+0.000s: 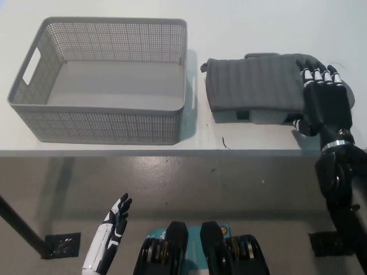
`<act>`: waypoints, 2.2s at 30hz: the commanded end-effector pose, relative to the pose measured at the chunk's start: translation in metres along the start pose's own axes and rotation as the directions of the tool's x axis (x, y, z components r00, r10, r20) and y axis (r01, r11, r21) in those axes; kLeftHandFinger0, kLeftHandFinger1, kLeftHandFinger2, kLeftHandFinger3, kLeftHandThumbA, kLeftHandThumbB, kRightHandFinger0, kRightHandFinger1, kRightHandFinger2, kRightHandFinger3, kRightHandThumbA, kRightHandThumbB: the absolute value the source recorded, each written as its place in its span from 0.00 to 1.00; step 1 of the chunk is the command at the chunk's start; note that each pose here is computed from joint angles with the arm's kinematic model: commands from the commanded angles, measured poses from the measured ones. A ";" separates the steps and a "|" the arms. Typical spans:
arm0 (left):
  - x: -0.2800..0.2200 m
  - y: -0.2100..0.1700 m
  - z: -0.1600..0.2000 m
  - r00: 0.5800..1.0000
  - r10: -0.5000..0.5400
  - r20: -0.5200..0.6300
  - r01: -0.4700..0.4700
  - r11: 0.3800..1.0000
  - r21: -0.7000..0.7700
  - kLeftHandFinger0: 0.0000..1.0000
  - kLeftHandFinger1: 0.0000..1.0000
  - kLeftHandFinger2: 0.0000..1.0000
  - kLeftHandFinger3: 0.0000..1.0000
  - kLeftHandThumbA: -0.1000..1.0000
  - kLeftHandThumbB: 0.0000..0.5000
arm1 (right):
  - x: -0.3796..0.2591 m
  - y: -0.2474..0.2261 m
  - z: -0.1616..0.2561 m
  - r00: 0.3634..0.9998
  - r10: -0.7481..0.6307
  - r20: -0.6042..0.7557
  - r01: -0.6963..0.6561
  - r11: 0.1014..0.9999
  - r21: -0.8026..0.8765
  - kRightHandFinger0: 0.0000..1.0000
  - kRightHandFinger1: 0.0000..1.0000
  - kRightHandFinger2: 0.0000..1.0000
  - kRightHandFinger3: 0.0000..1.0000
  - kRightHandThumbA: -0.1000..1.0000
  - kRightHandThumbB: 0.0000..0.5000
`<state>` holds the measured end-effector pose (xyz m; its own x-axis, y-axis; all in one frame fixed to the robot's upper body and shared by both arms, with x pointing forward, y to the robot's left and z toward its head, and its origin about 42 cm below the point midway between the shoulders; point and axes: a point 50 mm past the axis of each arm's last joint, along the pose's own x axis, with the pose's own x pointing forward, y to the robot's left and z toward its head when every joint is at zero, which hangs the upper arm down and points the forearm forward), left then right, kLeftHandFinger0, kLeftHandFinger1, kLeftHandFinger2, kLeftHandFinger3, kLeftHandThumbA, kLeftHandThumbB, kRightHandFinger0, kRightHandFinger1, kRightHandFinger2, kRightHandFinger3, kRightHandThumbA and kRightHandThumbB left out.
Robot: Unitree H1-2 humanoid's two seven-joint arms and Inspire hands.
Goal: Usethe right hand to pick up a oven gloves on top of a leveled container and place it into another larger container on the left side
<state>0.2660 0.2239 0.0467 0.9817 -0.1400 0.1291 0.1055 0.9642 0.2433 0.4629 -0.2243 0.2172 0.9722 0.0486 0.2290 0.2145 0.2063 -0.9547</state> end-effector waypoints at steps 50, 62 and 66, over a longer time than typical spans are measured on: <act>0.005 0.005 0.012 0.997 0.007 0.078 -0.008 1.000 0.015 1.00 1.00 1.00 1.00 1.00 0.21 | 0.081 -0.151 0.029 0.650 -0.739 0.175 0.700 0.673 0.240 0.00 0.20 0.63 0.45 0.00 0.50; 0.008 0.008 0.013 0.997 0.012 0.082 -0.015 1.000 0.027 1.00 1.00 1.00 1.00 1.00 0.20 | 0.101 -0.176 0.100 0.655 -0.710 0.258 0.637 0.703 0.316 0.00 0.28 0.70 0.66 0.00 0.52; 0.009 0.007 0.014 0.996 0.008 0.085 -0.010 1.000 0.020 1.00 1.00 1.00 1.00 1.00 0.21 | 0.108 -0.158 0.128 0.690 -0.661 0.296 0.578 0.748 0.326 0.00 0.25 0.68 0.68 0.00 0.51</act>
<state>0.2667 0.2256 0.0488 0.9809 -0.1389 0.1359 0.1015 0.9626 0.2512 0.5163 -0.1654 0.3844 0.5369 0.1185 0.8353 0.7165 0.4586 -0.5257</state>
